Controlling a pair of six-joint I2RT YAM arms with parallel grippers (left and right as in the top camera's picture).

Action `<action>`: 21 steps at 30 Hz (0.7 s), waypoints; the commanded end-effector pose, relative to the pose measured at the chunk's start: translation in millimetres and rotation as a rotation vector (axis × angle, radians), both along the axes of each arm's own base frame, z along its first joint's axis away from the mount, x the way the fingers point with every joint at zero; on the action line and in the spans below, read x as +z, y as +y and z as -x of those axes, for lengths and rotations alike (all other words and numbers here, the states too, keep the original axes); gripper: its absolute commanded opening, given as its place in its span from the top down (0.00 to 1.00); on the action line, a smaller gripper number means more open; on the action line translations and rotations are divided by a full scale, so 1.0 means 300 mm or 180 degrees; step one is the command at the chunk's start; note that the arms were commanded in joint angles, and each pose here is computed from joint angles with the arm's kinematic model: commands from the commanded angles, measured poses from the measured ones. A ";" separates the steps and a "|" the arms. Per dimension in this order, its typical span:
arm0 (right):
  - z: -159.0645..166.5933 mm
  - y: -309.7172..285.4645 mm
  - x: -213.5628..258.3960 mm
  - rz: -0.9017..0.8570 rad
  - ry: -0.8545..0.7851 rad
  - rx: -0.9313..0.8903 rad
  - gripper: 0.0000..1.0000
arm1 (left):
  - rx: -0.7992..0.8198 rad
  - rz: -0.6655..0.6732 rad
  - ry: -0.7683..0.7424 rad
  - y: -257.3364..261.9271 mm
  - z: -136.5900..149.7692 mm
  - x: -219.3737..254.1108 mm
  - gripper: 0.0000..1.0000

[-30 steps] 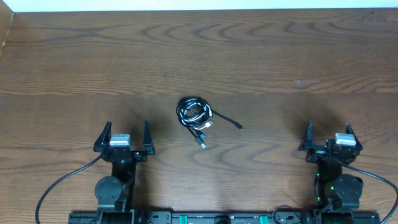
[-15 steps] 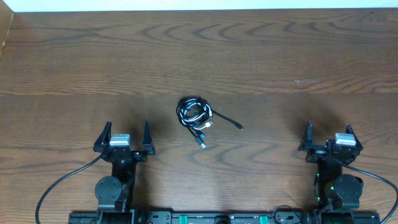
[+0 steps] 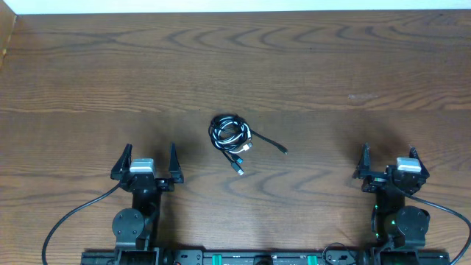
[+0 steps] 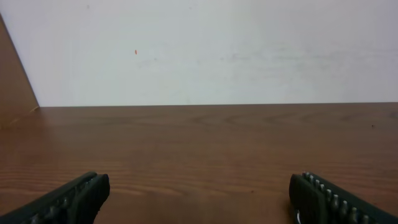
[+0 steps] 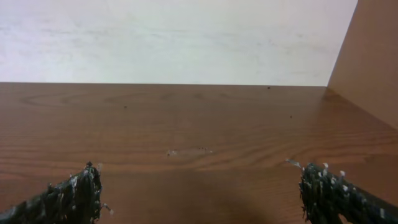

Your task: Untangle cables

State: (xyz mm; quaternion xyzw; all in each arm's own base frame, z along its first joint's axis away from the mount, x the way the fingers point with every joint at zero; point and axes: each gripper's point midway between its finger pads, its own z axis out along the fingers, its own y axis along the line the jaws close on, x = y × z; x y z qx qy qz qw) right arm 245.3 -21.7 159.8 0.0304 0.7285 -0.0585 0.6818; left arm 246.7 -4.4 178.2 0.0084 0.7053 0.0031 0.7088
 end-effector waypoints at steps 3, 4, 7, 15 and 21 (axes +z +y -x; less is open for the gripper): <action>0.002 -0.015 -0.004 -0.0038 0.0005 -0.0068 0.01 | -0.0017 -0.0031 -0.0015 -0.004 0.000 -0.004 0.02; 0.002 -0.015 -0.004 -0.0038 0.0005 -0.0069 0.01 | -0.0017 -0.0031 -0.0009 -0.004 0.000 -0.006 0.02; 0.002 -0.015 -0.004 -0.0038 0.0005 -0.0068 0.01 | -0.0017 -0.0031 0.0015 -0.004 0.000 -0.012 0.02; 0.002 -0.015 -0.004 -0.0038 0.0005 -0.0068 0.01 | -0.0017 -0.0032 0.0043 -0.004 0.000 -0.019 0.02; 0.002 -0.015 -0.004 -0.0038 0.0005 -0.0068 0.01 | -0.0017 -0.0028 0.0036 -0.004 0.000 -0.018 0.02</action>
